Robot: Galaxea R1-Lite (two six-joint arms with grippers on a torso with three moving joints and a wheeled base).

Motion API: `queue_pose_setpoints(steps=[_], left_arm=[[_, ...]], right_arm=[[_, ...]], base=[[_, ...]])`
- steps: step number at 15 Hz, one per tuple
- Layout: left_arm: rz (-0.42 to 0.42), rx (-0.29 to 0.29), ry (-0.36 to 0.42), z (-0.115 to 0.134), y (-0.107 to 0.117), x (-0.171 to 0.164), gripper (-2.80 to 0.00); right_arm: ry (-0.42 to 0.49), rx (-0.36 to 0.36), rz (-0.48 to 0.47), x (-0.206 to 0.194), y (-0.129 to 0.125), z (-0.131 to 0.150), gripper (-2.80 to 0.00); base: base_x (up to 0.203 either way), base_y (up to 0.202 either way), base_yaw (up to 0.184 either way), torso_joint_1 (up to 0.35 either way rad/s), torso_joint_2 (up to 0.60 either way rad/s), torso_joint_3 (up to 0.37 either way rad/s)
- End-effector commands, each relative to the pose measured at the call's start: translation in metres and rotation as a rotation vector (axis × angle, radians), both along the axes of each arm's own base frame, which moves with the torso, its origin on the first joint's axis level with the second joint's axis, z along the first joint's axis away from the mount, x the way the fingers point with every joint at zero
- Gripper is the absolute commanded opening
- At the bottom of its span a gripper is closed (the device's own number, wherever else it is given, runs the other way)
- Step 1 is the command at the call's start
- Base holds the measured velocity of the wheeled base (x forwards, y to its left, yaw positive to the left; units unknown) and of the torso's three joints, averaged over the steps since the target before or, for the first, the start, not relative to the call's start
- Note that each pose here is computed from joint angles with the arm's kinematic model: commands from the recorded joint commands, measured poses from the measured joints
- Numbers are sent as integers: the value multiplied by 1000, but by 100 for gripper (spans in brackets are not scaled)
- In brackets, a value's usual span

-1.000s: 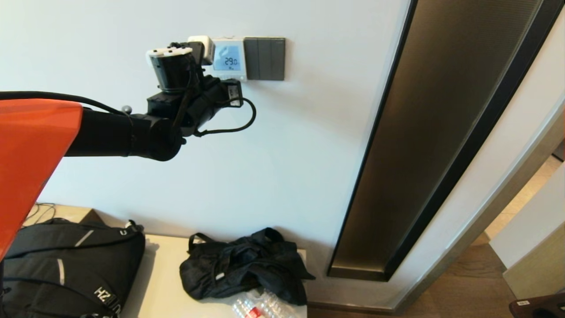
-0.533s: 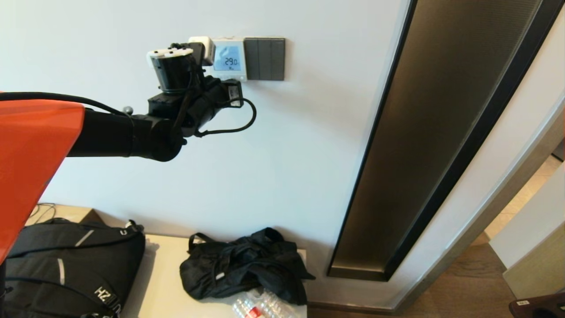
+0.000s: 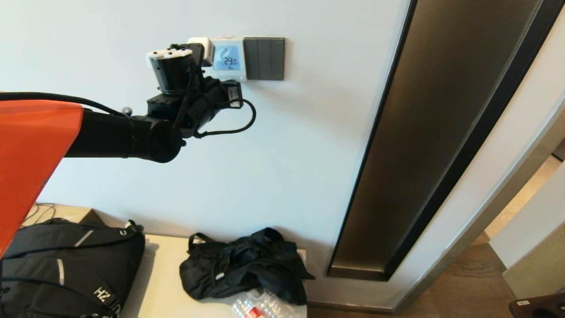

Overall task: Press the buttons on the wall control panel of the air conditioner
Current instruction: Press the temperature increase button

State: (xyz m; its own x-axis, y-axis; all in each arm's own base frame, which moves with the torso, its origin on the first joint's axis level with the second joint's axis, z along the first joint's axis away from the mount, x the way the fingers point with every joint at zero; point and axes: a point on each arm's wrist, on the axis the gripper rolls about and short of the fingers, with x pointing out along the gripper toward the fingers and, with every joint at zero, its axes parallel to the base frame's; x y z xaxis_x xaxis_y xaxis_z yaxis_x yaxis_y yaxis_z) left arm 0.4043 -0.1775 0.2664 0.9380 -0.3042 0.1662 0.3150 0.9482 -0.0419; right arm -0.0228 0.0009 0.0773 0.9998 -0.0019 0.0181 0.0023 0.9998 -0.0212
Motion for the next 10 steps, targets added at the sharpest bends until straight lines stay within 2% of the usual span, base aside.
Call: queue_pose_setpoints(steps=[1,10], left_arm=[[1,-6,-10,4,2,-4,-280],[-1,-6,-10,6,2,-7,-280]], right_arm=[[1,-1,0,0,0,0,-280],[1,-1,0,0,0,0,-280]], base=[[0,0,0,0,0,0],[0,0,0,0,0,0]])
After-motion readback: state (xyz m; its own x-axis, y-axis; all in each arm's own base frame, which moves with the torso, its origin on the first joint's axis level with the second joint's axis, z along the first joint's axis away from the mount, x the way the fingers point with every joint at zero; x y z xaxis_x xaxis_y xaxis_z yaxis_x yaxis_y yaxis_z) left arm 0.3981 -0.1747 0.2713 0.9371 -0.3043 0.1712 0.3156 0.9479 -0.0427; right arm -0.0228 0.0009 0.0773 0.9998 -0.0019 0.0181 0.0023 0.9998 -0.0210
